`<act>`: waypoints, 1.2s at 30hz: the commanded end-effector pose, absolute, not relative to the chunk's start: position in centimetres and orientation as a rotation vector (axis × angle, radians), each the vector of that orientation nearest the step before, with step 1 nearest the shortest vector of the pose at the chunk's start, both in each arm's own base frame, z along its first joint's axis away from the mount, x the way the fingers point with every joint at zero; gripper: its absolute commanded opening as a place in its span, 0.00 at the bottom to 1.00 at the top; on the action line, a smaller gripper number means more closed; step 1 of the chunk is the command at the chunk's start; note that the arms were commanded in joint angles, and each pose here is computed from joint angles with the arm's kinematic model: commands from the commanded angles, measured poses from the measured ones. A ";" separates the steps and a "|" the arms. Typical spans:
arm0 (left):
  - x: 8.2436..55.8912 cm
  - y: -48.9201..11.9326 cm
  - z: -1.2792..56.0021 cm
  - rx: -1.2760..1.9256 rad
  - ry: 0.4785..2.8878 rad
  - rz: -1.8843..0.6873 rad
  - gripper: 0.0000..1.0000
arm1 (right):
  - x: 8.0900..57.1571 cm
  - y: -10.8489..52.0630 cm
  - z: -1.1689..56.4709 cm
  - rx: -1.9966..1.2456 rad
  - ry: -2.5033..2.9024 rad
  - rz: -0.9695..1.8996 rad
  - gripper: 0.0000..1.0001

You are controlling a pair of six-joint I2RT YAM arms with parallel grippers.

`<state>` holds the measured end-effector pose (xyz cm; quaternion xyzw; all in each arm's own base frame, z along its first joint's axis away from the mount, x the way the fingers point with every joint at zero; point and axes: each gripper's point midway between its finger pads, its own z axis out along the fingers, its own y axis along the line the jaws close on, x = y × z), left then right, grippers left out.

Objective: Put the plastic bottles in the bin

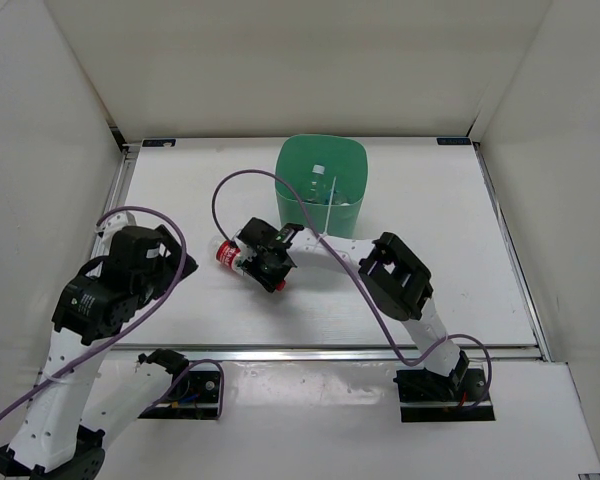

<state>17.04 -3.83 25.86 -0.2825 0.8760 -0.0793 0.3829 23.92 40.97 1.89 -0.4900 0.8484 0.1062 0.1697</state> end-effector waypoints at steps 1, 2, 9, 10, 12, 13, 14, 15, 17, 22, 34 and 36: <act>15.3 -2.9 24.6 -0.735 2.296 -0.134 1.00 | 21.4 39.9 0.1 -1.462 2.504 0.339 0.41; 15.2 -2.9 24.7 -0.747 2.285 -0.146 1.00 | 21.2 39.5 0.2 -1.464 2.508 0.337 0.37; 15.4 -1.9 24.5 -0.799 2.244 -0.094 1.00 | 18.3 39.1 6.1 -1.460 2.498 0.379 0.00; 15.4 -1.6 24.7 -0.821 2.218 -0.089 1.00 | 18.1 39.4 7.6 -1.438 2.479 0.387 0.00; 15.5 -1.4 24.8 -0.860 2.195 -0.090 1.00 | 17.4 40.5 12.1 -1.404 2.407 0.447 0.00; 15.4 -1.2 25.0 -0.874 2.175 -0.094 1.00 | 17.5 40.4 13.9 -1.378 2.400 0.451 0.00; 15.4 -1.1 24.6 -0.887 2.176 -0.080 1.00 | 18.1 41.7 17.5 -1.313 2.329 0.482 0.00; 15.5 -0.8 24.2 -0.901 2.172 -0.059 1.00 | 18.3 41.9 20.2 -1.283 2.282 0.508 0.00; 15.7 -0.7 24.1 -0.919 2.157 -0.051 1.00 | 18.4 42.1 24.1 -1.242 2.235 0.555 0.00; 16.4 -1.0 23.7 -0.919 2.144 -0.065 1.00 | 24.5 38.3 33.7 -0.991 2.089 0.460 0.00; 17.8 -2.1 23.5 -0.891 2.165 -0.093 1.00 | 32.9 24.9 33.9 -0.618 2.228 0.310 0.20; 18.3 -2.3 23.6 -0.891 2.158 -0.100 1.00 | 32.7 25.0 33.5 -0.628 2.240 0.319 0.27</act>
